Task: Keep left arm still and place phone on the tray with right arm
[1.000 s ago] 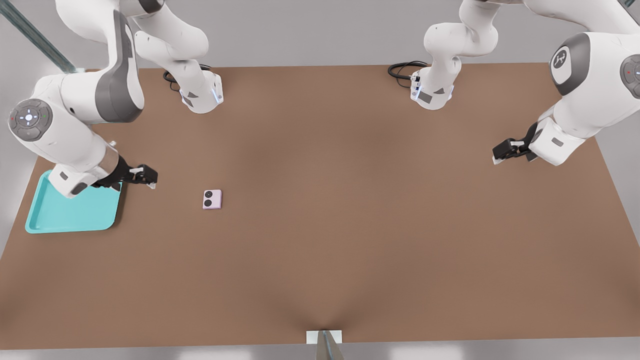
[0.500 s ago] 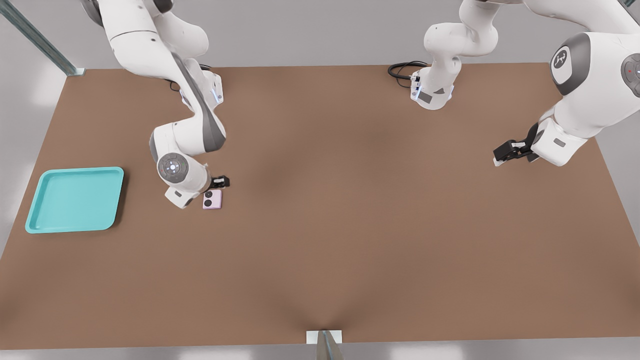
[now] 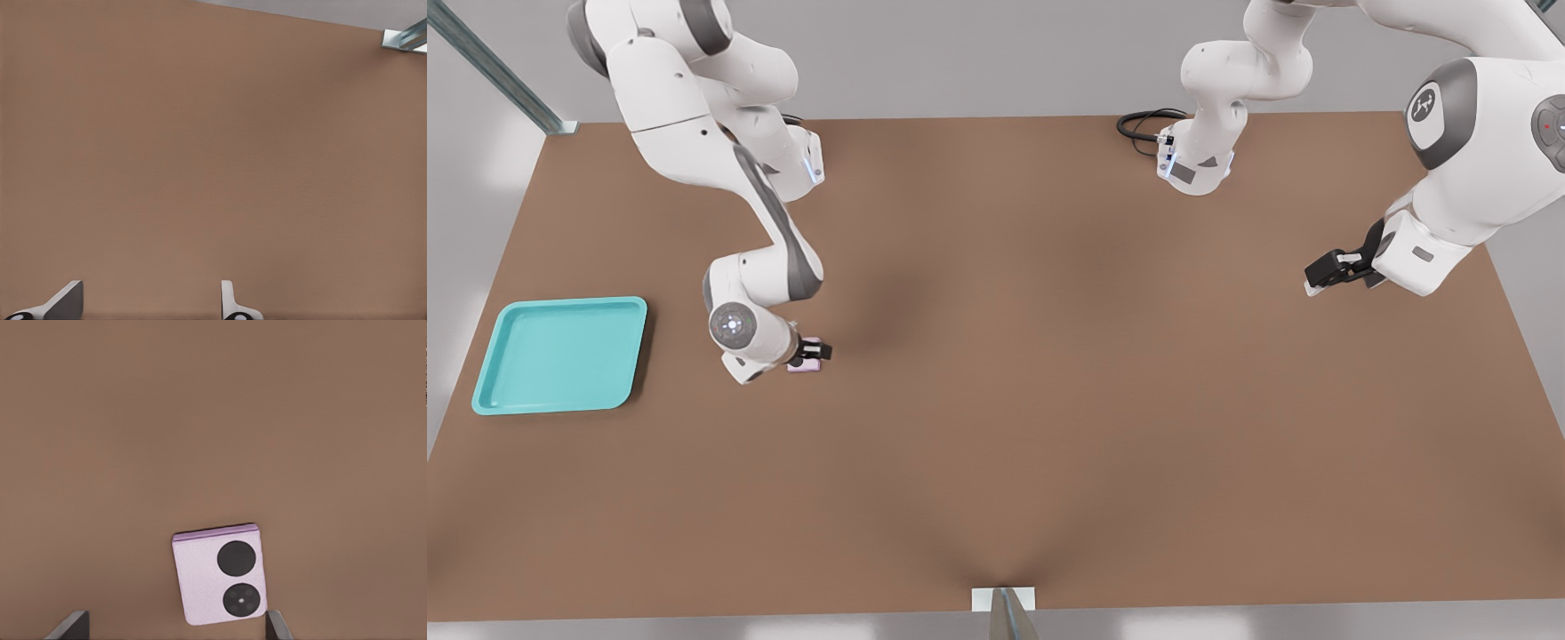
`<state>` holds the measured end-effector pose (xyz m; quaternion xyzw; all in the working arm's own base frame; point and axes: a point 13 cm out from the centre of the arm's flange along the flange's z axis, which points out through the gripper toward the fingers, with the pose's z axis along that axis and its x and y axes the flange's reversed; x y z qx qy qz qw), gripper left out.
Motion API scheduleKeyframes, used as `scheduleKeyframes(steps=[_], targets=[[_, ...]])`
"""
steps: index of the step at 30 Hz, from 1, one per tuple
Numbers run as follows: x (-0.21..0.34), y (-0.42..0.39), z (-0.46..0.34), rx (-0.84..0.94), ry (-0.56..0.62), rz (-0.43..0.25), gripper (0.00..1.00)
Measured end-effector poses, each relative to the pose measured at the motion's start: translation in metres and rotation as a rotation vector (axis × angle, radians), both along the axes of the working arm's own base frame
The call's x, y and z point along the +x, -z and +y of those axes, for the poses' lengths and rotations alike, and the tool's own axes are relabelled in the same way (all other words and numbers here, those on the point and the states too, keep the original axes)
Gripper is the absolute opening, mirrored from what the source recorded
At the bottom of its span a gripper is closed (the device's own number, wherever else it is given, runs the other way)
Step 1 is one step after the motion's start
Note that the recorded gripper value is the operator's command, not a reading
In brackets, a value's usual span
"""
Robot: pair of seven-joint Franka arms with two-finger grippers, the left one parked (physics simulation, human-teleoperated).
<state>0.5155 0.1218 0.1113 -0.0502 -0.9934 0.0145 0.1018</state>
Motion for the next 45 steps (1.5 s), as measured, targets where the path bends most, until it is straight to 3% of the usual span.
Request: scheduleKeyframes(steps=[9, 17, 45], targets=[[0.001, 0.029, -0.009, 0.032, -0.082, -0.066, 1.0], [-0.004, 0.066, -0.03, 0.055, -0.145, -0.077, 1.0], [-0.021, 0.074, -0.02, 0.089, -0.296, -0.1, 1.0]])
